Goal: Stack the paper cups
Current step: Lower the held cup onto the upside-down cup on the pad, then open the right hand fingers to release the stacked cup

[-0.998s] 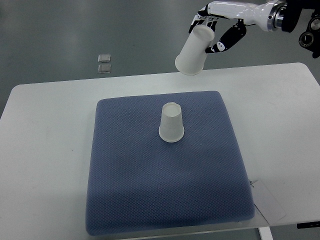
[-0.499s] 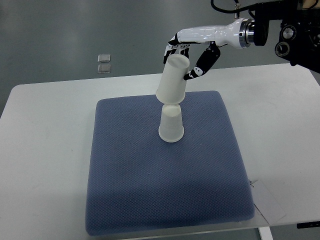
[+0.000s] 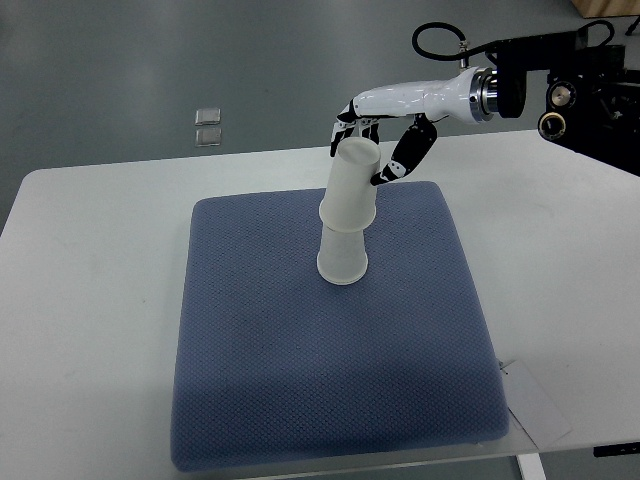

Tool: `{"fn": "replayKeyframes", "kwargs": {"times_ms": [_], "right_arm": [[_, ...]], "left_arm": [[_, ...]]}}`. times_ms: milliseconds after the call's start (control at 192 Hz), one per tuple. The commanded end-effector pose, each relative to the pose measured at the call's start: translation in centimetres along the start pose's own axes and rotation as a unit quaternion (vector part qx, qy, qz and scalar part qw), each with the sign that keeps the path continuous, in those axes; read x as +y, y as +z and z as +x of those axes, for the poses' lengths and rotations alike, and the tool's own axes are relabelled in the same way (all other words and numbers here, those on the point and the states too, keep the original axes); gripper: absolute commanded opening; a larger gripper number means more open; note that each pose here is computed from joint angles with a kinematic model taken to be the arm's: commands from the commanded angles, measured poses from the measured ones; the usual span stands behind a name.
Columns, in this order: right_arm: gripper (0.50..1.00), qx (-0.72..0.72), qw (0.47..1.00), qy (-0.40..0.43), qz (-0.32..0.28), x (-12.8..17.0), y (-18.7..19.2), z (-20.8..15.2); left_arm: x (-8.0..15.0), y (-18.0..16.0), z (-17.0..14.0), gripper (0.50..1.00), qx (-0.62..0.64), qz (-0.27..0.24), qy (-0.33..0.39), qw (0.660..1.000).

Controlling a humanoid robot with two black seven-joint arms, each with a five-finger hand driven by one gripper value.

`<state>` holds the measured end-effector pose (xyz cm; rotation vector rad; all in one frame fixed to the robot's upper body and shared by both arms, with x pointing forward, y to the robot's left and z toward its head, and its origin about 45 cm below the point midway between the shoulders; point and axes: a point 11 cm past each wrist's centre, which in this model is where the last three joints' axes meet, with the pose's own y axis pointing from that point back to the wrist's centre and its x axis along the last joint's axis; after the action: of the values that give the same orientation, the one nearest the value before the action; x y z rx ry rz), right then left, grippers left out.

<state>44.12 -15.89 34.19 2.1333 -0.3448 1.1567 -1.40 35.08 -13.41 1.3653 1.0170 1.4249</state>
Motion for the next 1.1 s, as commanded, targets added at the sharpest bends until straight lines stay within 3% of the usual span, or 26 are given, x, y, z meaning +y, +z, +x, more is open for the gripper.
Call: {"fn": "replayKeyframes", "kwargs": {"times_ms": [0, 837, 863, 972, 1034, 1096], "right_arm": [[0.5, -0.001, 1.0, -0.002, -0.002, -0.1, 0.1, -0.3], [0.5, -0.008, 1.0, -0.008, 0.015, -2.2, -0.7, -2.8], [0.588, -0.007, 1.0, -0.006, 0.015, -2.2, -0.7, -2.7], [0.78, -0.008, 1.0, -0.004, 0.014, -2.2, -0.5, -2.8], [0.858, -0.008, 1.0, -0.003, 0.014, -2.1, -0.5, -2.7], [0.903, -0.008, 1.0, -0.002, 0.013, -2.1, -0.4, -2.7]], "left_arm": [[0.0, 0.1, 0.0, 1.0, 0.0, -0.001, 0.0, 1.0], [0.0, 0.0, 0.0, 1.0, 0.0, 0.0, -0.001, 1.0], [0.0, 0.0, 0.0, 1.0, 0.0, 0.0, 0.0, 1.0], [0.0, 0.0, 0.0, 1.0, 0.0, 0.0, 0.0, 1.0], [0.0, 0.0, 0.0, 1.0, 0.0, 0.0, 0.0, 1.0], [0.0, 0.0, 0.0, 1.0, 0.0, 0.0, 0.0, 1.0]]}}
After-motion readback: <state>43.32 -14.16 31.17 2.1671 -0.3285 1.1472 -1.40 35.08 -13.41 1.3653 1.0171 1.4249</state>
